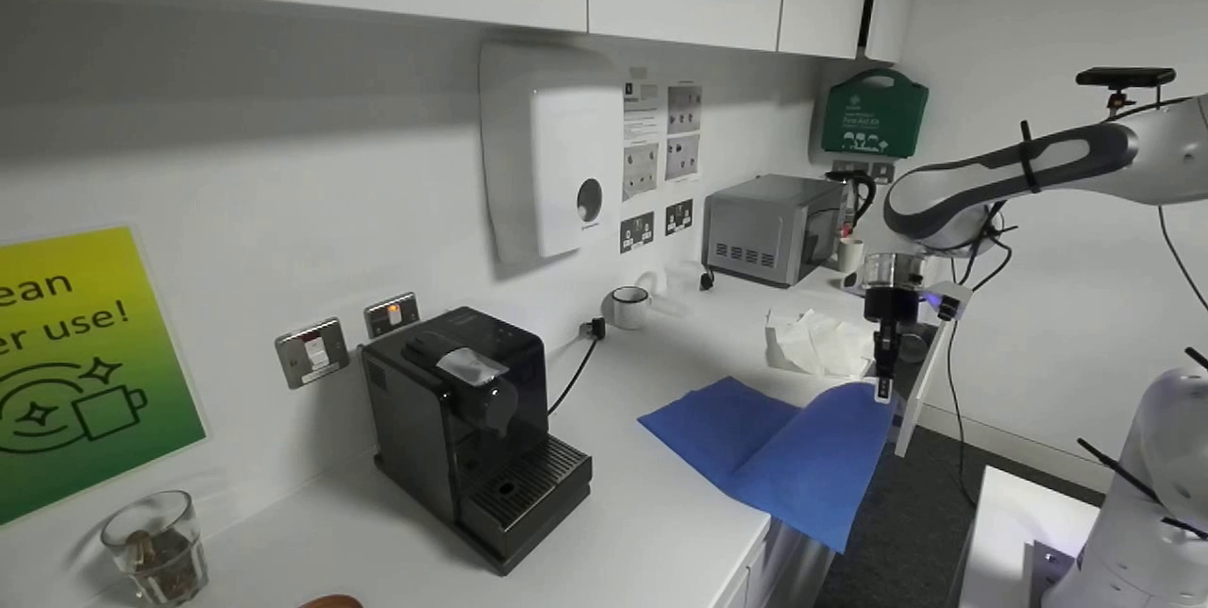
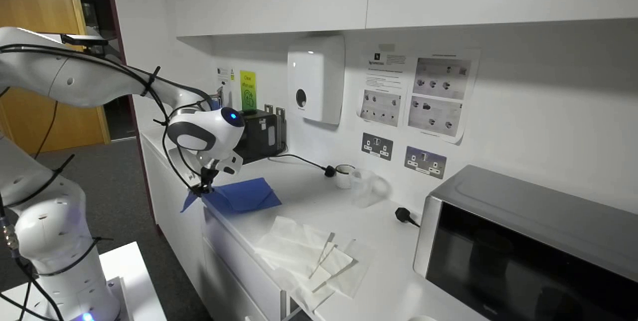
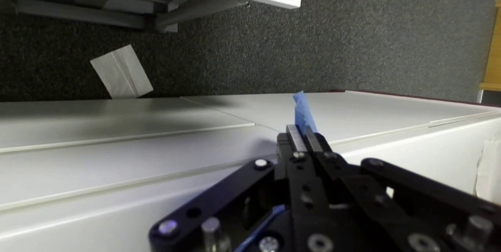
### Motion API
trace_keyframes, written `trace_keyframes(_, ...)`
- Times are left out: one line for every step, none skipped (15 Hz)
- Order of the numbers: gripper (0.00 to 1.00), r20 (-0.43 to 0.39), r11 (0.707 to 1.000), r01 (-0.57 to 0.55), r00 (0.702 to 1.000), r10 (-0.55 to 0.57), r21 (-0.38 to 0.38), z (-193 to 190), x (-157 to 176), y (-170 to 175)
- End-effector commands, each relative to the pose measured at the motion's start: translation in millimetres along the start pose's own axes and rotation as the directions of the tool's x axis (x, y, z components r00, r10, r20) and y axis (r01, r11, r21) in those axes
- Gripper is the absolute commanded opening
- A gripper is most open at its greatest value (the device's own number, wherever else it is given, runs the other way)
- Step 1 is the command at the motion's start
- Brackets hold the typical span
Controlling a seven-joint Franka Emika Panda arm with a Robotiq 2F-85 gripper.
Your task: Fold the blue cloth
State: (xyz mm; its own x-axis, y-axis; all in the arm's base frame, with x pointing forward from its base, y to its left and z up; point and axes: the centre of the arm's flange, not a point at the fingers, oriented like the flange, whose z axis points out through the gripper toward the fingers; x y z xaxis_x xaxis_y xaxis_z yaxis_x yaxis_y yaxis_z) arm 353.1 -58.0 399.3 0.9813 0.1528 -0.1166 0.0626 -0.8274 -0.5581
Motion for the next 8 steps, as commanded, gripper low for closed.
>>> trace_keyframes(0.00, 0.110, 0.999, -0.035, 0.993, 0.035, 0.004, -24, 16, -22)
trace_keyframes(0.00, 0.126, 0.999, -0.043, 0.991, 0.042, 0.006, -28, 17, -27)
trace_keyframes(0.00, 0.140, 0.999, -0.046, 0.989, 0.045, 0.007, -30, 18, -30)
trace_keyframes(0.00, 0.152, 0.999, -0.052, 0.987, 0.050, 0.010, -33, 20, -33)
trace_keyframes(0.00, 0.164, 0.998, -0.057, 0.985, 0.055, 0.012, -34, 21, -35)
trace_keyframes(0.00, 0.176, 0.998, -0.061, 0.983, 0.057, 0.019, -36, 23, -36)
trace_keyframes(0.00, 0.185, 0.998, -0.065, 0.981, 0.060, 0.022, -37, 25, -38)
trace_keyframes(0.00, 0.201, 0.997, -0.069, 0.978, 0.061, 0.034, -38, 29, -40)
